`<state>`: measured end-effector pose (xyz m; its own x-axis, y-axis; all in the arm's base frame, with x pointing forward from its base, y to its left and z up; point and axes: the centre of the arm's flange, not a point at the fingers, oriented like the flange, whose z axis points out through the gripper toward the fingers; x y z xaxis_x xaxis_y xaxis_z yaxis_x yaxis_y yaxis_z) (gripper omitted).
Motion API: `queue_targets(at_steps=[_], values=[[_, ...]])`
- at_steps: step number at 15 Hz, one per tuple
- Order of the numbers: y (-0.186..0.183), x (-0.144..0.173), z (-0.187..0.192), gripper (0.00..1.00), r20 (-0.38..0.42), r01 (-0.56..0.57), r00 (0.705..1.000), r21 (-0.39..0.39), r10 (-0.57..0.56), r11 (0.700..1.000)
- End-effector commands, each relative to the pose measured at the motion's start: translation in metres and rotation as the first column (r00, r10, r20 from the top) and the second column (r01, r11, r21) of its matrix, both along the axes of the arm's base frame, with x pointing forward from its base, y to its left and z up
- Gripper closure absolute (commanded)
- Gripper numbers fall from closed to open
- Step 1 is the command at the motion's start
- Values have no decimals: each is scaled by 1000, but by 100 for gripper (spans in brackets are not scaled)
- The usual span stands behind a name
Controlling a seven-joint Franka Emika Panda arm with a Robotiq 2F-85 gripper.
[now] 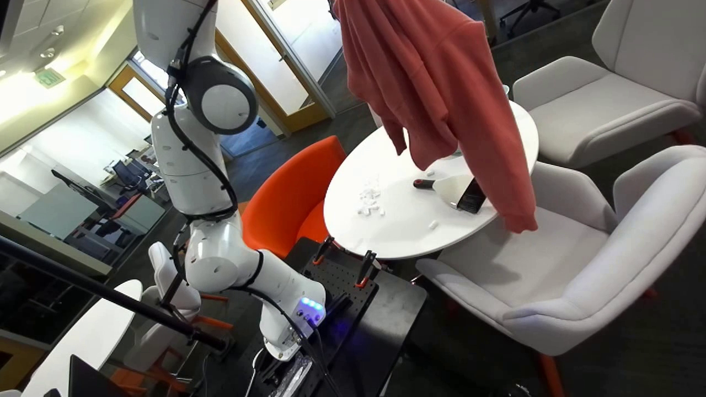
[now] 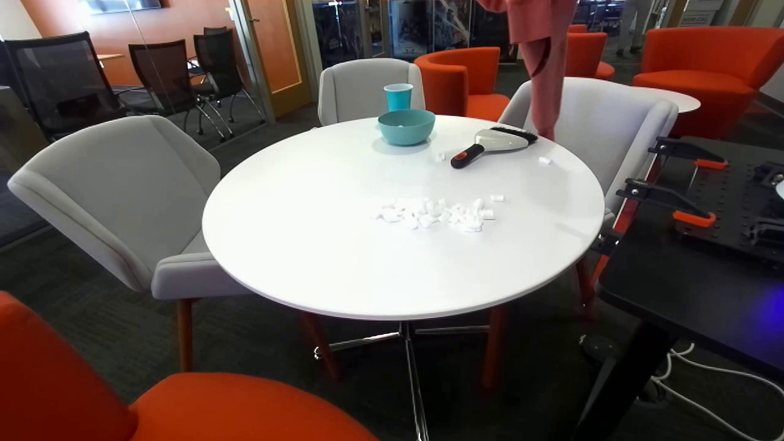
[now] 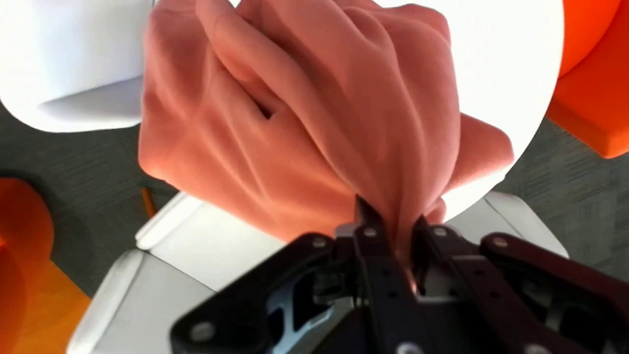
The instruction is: Move the orange sweater from the gray armchair to the table
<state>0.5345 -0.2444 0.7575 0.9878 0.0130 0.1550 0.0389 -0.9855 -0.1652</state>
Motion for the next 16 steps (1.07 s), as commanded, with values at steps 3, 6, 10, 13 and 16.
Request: queue_targets(at_steps=[3, 6, 10, 13, 16], values=[[102, 9, 21, 97, 82, -231, 971, 52, 227, 972], [160, 8, 30, 97, 93, -346, 936, 69, 340, 936], [232, -3, 46, 97, 116, -481, 875, 77, 471, 874], [268, -10, 56, 97, 129, -560, 826, 82, 548, 824], [273, 2, 54, 86, 108, -546, 836, 76, 538, 834]])
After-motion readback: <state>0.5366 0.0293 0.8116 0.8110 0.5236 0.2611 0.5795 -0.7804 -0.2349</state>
